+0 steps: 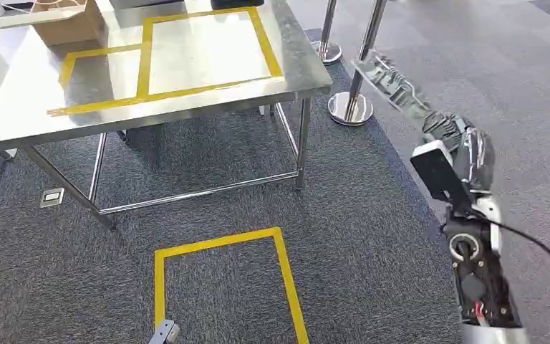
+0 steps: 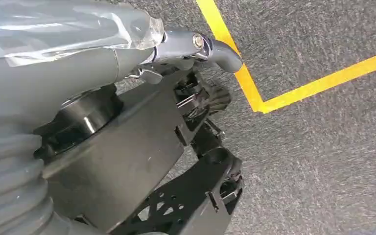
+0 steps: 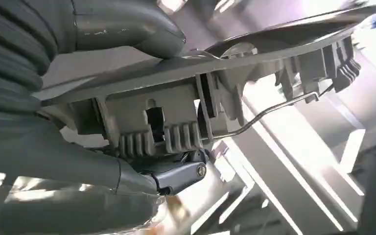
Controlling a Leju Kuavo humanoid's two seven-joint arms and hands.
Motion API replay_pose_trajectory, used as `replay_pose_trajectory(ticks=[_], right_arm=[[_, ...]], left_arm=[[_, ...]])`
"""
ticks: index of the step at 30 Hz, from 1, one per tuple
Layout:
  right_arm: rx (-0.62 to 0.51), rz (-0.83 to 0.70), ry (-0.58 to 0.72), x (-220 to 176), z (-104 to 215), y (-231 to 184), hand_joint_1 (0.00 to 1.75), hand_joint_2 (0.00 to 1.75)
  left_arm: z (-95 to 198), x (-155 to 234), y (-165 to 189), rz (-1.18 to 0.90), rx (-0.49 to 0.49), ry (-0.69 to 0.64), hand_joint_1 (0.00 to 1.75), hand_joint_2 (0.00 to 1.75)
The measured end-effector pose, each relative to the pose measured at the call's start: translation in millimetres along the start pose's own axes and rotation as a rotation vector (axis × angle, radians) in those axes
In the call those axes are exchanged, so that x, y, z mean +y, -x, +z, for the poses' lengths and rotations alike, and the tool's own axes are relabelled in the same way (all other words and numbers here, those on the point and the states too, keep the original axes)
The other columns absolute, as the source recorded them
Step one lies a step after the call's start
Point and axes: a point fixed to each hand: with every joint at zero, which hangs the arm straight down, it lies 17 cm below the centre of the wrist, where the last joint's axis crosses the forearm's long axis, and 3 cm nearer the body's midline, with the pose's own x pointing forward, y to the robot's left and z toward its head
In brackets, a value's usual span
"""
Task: Take the parts from the cabinet and place them on the table.
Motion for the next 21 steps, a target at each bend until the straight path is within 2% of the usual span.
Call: replay_pose_trajectory(ticks=[2,4,6,8,10,13,17,21], right_arm=[[0.081,0.234,-0.050,-19.5,-19.1,47.8,1.75,1.75],[0.147,0.562,-0.159,-53.2,-53.0,93.5,1.75,1.75],[0.194,0.790,-0.233,-100.2,-78.7,120.1,1.75,1.75],[0.225,0.945,-0.295,-137.9,-98.1,129.7,1.75,1.75],[0.248,1.040,-0.306,-175.4,-114.9,128.6,1.75,1.75],[0.247,1.143,-0.310,-203.8,-123.1,129.1,1.75,1.75],[0.170,1.269,-0.258,-221.9,-127.8,123.1,1.75,1.75],[0.129,1.285,-0.214,-221.3,-131.3,114.8,1.75,1.75]], left_arm=[[0.2,-0.6,0.6,0.000,0.002,0.003,0.00,1.75],[0.6,-0.4,0.0,0.002,-0.001,0.008,0.00,1.75],[0.9,-0.4,0.5,0.002,-0.001,0.008,0.00,1.75],[1.6,-1.3,3.0,0.001,0.003,0.010,0.00,1.75],[0.9,-3.9,2.1,-0.003,0.002,0.015,0.00,1.75],[0.6,-7.6,3.6,-0.005,0.009,0.020,0.00,1.75],[0.5,-8.2,5.6,-0.014,0.020,0.022,0.00,1.75],[-0.1,-9.7,5.1,-0.021,0.023,0.025,0.00,1.75]])
